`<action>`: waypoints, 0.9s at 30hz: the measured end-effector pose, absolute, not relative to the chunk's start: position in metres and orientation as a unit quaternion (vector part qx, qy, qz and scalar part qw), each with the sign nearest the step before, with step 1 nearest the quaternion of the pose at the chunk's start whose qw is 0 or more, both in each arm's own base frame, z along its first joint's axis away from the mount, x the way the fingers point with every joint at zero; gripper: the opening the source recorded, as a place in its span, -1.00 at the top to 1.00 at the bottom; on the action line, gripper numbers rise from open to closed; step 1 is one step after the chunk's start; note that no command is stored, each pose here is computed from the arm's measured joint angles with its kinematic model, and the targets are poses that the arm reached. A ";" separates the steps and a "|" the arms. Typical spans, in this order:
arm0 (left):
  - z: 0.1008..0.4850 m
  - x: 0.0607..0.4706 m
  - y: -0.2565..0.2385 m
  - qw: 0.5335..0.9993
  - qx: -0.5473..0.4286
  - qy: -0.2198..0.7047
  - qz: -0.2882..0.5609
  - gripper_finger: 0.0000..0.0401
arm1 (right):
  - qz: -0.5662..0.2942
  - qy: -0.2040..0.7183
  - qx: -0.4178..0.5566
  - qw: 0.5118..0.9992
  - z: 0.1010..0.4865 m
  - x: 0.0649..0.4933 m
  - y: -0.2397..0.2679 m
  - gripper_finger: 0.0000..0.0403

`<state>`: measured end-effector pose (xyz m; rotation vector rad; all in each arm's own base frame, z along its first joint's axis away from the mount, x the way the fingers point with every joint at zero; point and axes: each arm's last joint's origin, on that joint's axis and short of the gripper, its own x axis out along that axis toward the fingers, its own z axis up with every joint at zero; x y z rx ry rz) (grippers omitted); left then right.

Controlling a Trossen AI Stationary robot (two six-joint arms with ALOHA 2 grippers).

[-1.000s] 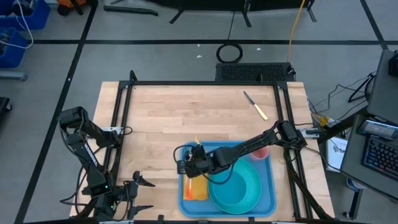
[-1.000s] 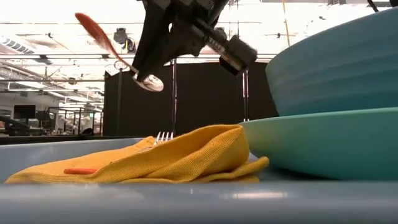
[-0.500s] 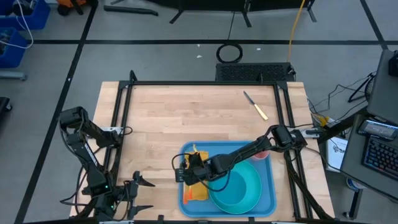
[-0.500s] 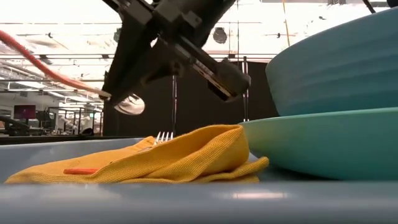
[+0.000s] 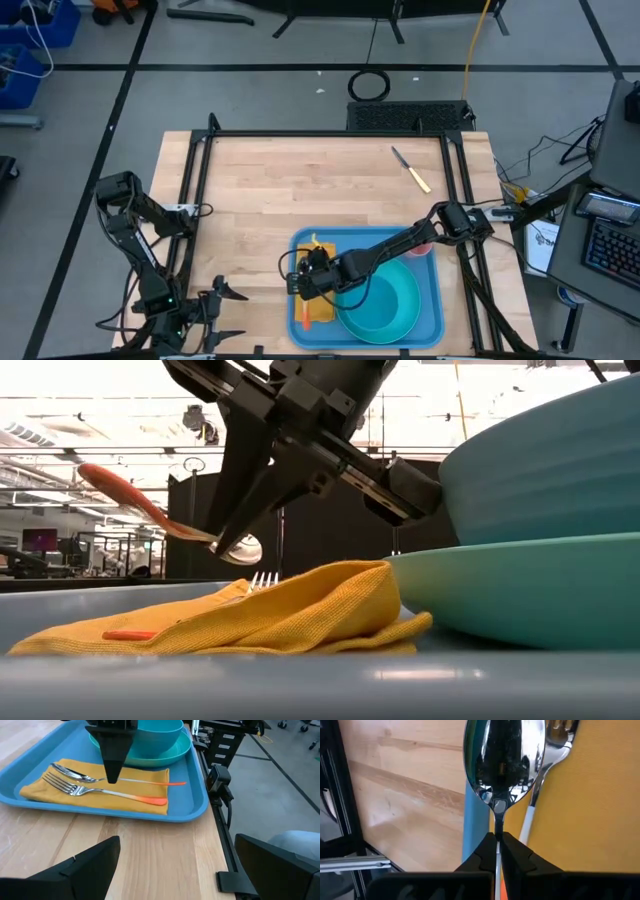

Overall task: Set up tray
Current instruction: Put the orange spoon on the orange napkin to the right of the orange fork

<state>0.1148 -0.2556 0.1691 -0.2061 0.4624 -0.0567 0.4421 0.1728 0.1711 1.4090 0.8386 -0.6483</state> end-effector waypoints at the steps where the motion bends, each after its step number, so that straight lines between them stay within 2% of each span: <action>1: 0.169 0.115 -0.256 0.968 -0.102 0.229 -0.028 -0.98 | -0.286 0.367 0.617 0.634 0.171 0.442 0.173 1.00; 18: 0.169 0.114 -0.256 0.968 -0.103 0.229 -0.029 -0.98 | -0.328 0.418 0.592 0.606 0.164 0.429 0.172 1.00; 27: 0.169 0.114 -0.256 0.967 -0.104 0.229 -0.029 -0.98 | -0.324 0.404 0.603 0.607 0.180 0.430 0.161 1.00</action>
